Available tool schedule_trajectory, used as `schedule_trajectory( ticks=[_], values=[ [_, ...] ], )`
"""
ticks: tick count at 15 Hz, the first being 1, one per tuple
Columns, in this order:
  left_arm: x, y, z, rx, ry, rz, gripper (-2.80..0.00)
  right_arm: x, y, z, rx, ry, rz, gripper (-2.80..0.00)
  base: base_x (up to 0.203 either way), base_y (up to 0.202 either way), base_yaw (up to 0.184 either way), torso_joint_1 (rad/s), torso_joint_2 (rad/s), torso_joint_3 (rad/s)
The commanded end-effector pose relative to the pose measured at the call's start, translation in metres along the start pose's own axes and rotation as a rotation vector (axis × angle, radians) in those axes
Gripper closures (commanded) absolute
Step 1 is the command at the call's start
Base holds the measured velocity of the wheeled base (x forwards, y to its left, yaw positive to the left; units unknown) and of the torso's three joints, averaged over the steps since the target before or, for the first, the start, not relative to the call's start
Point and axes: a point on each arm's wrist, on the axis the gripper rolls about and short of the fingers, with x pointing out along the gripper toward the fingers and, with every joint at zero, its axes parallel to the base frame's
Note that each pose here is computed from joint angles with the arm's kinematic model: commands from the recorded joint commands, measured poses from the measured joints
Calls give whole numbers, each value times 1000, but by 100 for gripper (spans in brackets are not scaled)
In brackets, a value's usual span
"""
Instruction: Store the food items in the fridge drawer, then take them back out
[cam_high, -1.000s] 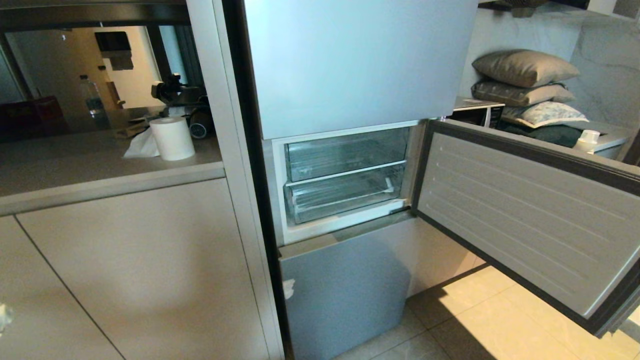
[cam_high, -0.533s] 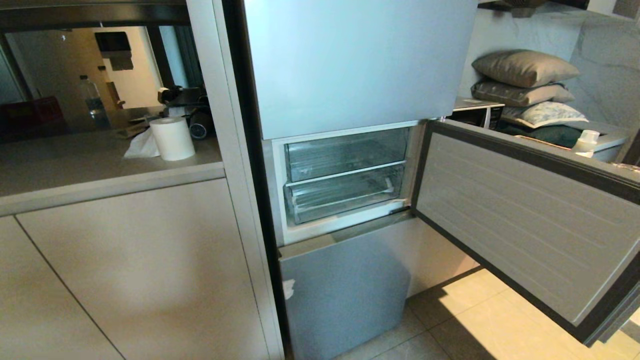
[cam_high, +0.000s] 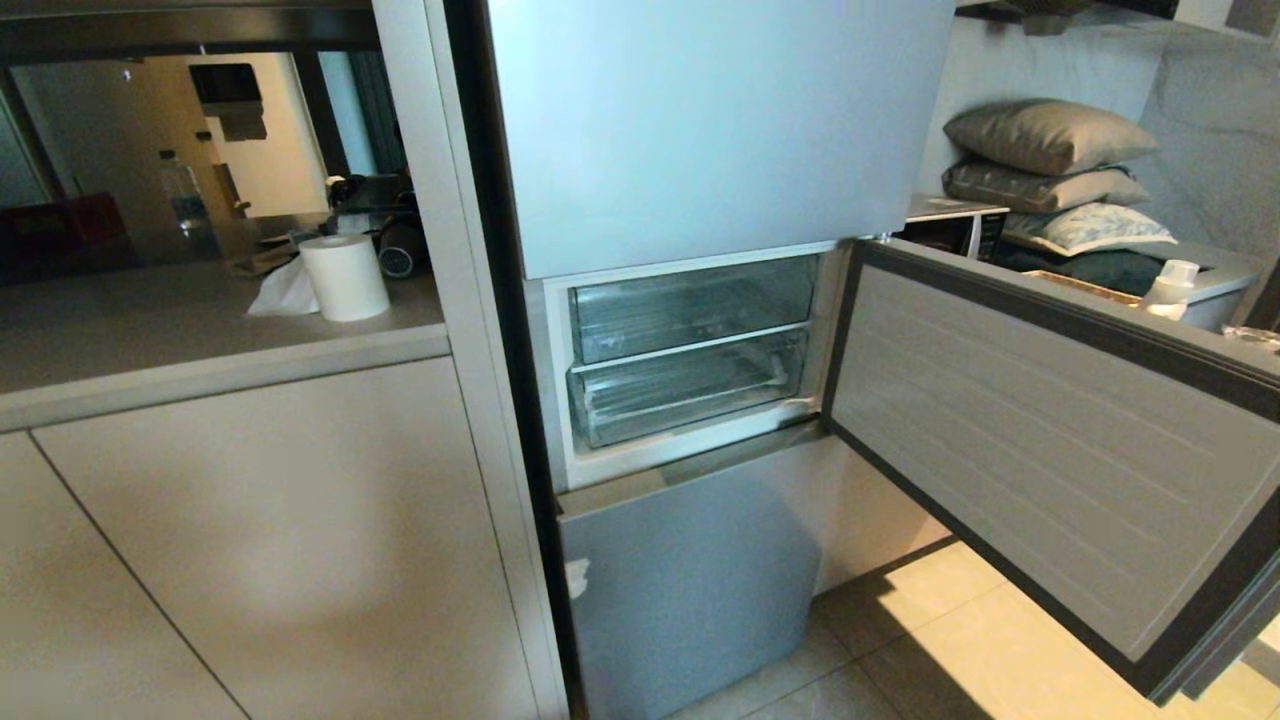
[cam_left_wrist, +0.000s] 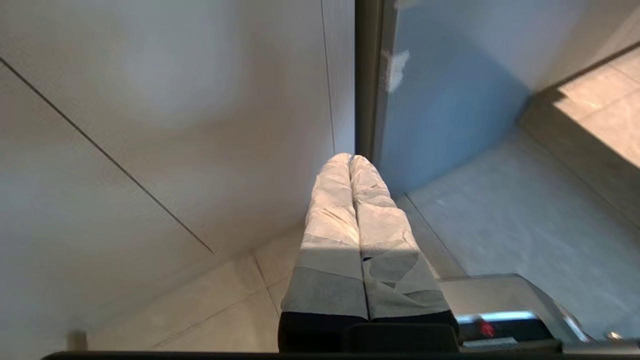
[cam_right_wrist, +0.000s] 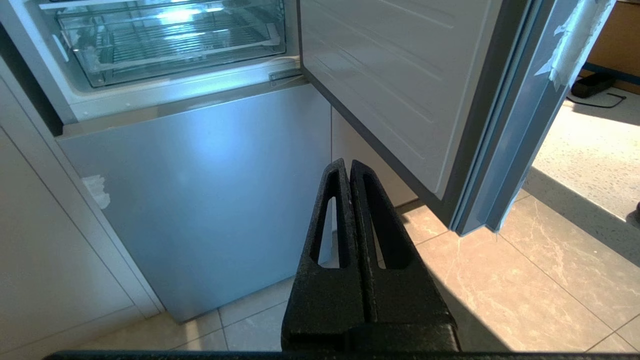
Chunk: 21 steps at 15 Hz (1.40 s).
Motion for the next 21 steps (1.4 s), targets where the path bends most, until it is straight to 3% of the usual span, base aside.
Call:
schedule_trajectory(
  ticks=[1,3,4,7,15,21],
  values=[
    [-10,-1,-6,19,-148,-9,0,0,0,0,-1,2,0,0,0,0,0,0,0,0],
    [-17,-2,-11,42,-266,-34,0,0,0,0,-7,3,3,0,0,0,0,0,0,0],
    [-17,-1,-11,24,-273,-36,0,0,0,0,-6,3,1,0,0,0,0,0,0,0],
    [-17,0,-11,-111,-265,-8,0,0,0,0,-4,3,-2,0,0,0,0,0,0,0],
    [-17,0,-11,-110,-265,-7,0,0,0,0,1,1,-2,0,0,0,8,0,0,0],
    [-17,0,-11,-110,-265,-7,0,0,0,0,2,1,-2,0,2,-8,165,5,3,2]
  ],
)
